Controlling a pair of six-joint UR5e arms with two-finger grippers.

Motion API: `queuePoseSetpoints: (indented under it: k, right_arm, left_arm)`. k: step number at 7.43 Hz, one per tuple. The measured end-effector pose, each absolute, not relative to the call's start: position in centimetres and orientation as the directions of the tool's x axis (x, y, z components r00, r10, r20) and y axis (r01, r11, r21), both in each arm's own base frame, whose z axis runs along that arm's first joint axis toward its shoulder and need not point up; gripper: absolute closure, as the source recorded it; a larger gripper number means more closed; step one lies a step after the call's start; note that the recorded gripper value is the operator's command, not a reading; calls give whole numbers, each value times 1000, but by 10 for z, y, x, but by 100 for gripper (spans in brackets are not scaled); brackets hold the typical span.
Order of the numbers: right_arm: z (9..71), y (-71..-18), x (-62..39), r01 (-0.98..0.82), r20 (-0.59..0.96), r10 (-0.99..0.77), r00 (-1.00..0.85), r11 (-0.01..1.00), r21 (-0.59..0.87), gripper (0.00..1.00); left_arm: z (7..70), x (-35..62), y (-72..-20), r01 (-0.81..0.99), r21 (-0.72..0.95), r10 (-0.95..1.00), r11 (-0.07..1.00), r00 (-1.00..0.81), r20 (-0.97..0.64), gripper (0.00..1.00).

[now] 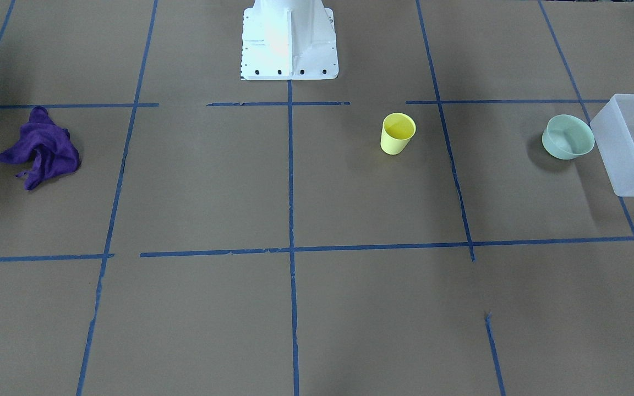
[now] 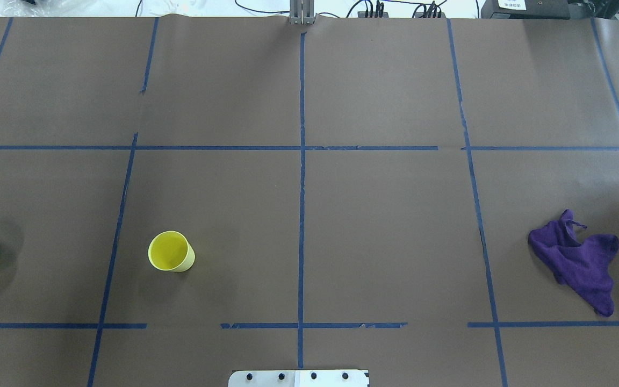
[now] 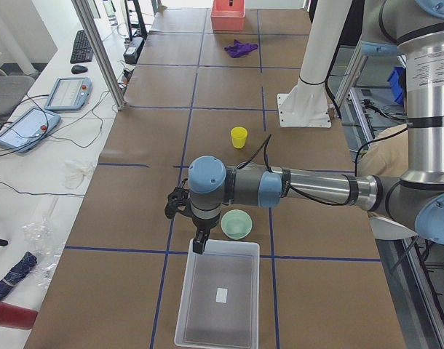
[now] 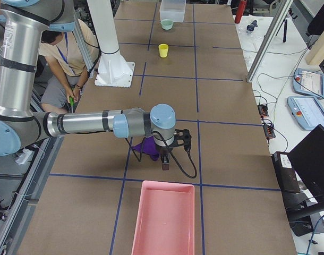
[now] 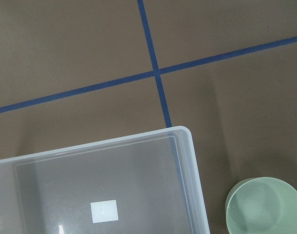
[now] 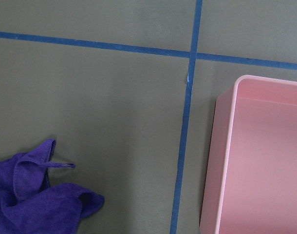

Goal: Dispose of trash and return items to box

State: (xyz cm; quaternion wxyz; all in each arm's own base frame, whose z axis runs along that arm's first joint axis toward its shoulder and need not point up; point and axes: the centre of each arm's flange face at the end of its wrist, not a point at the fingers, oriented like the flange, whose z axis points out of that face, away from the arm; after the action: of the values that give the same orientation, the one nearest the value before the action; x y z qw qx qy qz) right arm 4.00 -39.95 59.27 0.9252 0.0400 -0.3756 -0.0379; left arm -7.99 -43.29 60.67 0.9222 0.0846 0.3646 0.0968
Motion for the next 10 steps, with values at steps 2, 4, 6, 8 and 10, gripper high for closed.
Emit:
queuePoseSetpoints:
  k: [2,4,6,8,10]
  right_arm:
    - [594,-400,40,39,693,-97,715,994,99,0]
    - [589,-402,36,45,700,-110,706,993,111,0]
    - [569,-421,15,82,702,-189,687,980,183,0]
    - [546,-444,1,94,692,-238,682,966,239,0]
    - [527,-459,-3,34,707,-200,678,970,241,0]
  left_arm:
    - [606,-80,-434,-118,234,246,965,715,-654,0]
    - [605,-78,-437,-121,257,264,959,715,-647,0]
    - [586,-51,-453,-180,360,377,916,696,-611,0]
    - [555,-16,-480,-231,545,542,806,657,-523,0]
    - [520,-4,-507,-206,722,649,661,640,-411,0]
